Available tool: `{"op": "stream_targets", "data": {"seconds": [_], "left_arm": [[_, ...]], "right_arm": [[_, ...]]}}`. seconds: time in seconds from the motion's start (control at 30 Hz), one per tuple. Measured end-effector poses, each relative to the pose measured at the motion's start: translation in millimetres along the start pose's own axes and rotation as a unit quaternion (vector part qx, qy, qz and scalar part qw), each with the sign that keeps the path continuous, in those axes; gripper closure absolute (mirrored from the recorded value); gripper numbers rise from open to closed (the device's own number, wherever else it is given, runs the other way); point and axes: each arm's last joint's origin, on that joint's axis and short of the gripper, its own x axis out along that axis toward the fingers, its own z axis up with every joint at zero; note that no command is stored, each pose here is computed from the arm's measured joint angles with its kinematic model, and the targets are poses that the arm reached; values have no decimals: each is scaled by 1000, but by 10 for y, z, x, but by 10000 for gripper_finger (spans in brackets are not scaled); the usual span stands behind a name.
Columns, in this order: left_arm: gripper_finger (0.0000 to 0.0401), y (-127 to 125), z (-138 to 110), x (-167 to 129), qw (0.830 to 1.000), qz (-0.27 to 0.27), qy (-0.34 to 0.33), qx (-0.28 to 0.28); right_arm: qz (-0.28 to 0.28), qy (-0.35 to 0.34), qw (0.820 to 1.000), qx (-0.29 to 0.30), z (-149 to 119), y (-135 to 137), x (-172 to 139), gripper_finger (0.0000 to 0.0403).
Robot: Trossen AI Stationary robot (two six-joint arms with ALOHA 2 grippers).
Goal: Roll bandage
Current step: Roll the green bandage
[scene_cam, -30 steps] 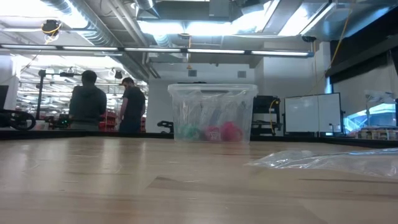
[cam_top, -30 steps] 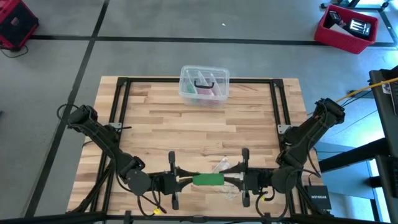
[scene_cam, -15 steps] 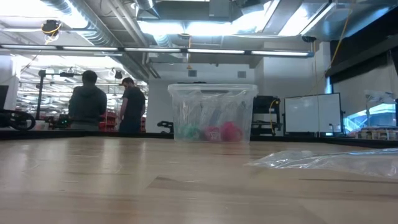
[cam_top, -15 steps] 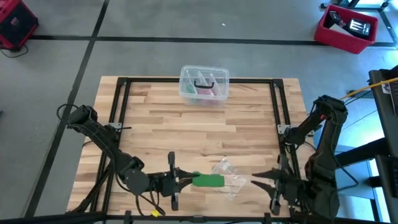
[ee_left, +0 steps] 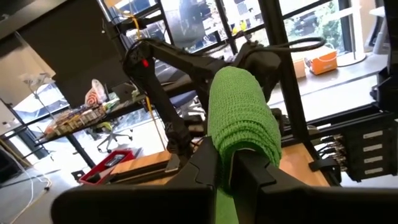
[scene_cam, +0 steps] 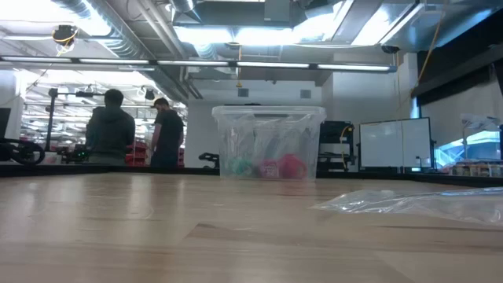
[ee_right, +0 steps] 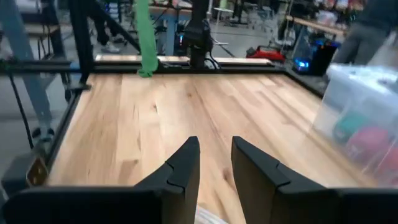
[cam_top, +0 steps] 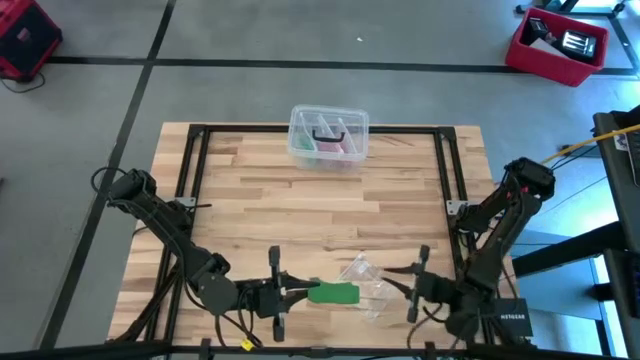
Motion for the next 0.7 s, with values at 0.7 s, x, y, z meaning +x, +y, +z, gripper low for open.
{"op": "stream_targets", "data": {"seconds": [0.7], "left_arm": [[390,-2,1,-2,1000,0,0,-6]], "right_arm": [[125,71,984,101,211,-94,678,290]]}}
